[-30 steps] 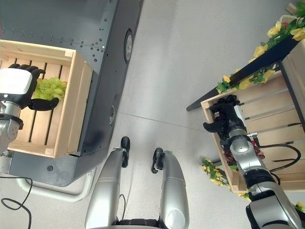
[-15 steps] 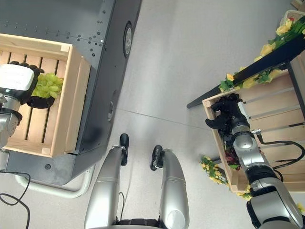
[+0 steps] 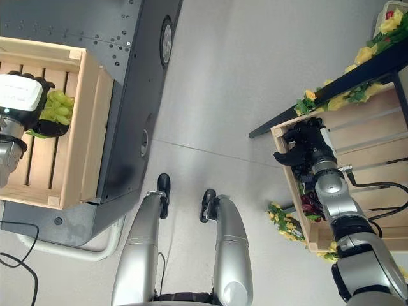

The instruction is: Pick up the fruits from the basket on one side to the basket on the other side

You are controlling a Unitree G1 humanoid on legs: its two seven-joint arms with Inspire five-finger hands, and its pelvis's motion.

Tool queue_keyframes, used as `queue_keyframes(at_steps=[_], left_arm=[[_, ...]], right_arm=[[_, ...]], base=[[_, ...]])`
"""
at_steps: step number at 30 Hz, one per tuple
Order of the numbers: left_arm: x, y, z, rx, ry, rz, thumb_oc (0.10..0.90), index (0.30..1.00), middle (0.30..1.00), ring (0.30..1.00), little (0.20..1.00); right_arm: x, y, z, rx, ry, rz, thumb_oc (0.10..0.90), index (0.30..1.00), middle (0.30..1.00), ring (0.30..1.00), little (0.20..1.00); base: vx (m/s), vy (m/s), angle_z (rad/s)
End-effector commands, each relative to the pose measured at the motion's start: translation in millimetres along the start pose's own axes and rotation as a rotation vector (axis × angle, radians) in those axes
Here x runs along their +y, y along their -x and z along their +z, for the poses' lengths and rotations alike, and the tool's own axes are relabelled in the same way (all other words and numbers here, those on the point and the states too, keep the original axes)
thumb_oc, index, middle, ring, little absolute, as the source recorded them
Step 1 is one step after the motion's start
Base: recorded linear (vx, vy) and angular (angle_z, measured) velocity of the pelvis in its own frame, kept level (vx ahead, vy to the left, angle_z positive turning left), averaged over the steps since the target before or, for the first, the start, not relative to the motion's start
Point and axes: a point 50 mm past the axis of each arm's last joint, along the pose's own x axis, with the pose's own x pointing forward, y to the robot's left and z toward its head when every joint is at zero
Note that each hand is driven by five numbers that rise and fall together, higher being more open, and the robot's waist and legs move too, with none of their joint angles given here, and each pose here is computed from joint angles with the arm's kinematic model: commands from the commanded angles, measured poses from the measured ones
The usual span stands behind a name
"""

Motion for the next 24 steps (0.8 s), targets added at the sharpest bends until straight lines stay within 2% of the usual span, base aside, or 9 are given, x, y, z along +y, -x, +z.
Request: queue_keyframes(at_steps=[1, 2, 3, 4, 5, 6, 17, 24], left_arm=[[27, -9, -33, 0.143, -0.088, 0.021, 0.671, 0.707, 0.707, 0.707, 0.707], [27, -9, -33, 0.143, -0.089, 0.021, 0.671, 0.707, 0.707, 0.707, 0.707], [27, -9, -34, 0.152, -0.099, 0.023, 0.535, 0.502, 0.502, 0.502, 0.502], [27, -10, -34, 0.153, -0.099, 0.022, 0.518, 0.476, 0.476, 0.476, 0.476], [29, -10, -35, 0.152, -0.1, 0.019, 0.43, 0.345, 0.345, 0.345, 0.345], [29, -10, -35, 0.152, -0.099, 0.013, 0.4, 0.3, 0.3, 0.3, 0.3], [26, -9, -39, 0.16, -0.104, -0.05, 0.4, 0.3, 0.3, 0.3, 0.3], [24, -2, -46, 0.165, -0.083, 0.0, 0.4, 0.3, 0.3, 0.3, 0.3]], right_arm=[[1, -6, 29, -0.146, -0.02, 0.076, 0.8, 0.9, 0.9, 0.9, 0.9], [1, -7, 29, -0.147, -0.02, 0.077, 0.8, 0.9, 0.9, 0.9, 0.9], [1, -8, 33, -0.159, -0.023, 0.085, 0.8, 0.9, 0.9, 0.9, 0.9], [1, -8, 33, -0.161, -0.023, 0.086, 0.8, 0.9, 0.9, 0.9, 0.9], [1, -8, 35, -0.165, -0.026, 0.087, 0.8, 0.9, 0.9, 0.9, 0.9], [1, -8, 36, -0.17, -0.031, 0.089, 0.8, 0.9, 0.9, 0.9, 0.9], [5, -8, 43, -0.216, -0.069, 0.106, 0.8, 0.9, 0.9, 0.9, 0.9], [7, -5, 43, -0.221, -0.075, 0.101, 0.8, 0.9, 0.9, 0.9, 0.9]], base=[[0.0, 0.0, 0.0], [0.0, 0.0, 0.0], [0.0, 0.0, 0.0], [0.0, 0.0, 0.0], [0.0, 0.0, 0.0], [0.0, 0.0, 0.0], [0.0, 0.001, 0.0], [0.0, 0.0, 0.0]])
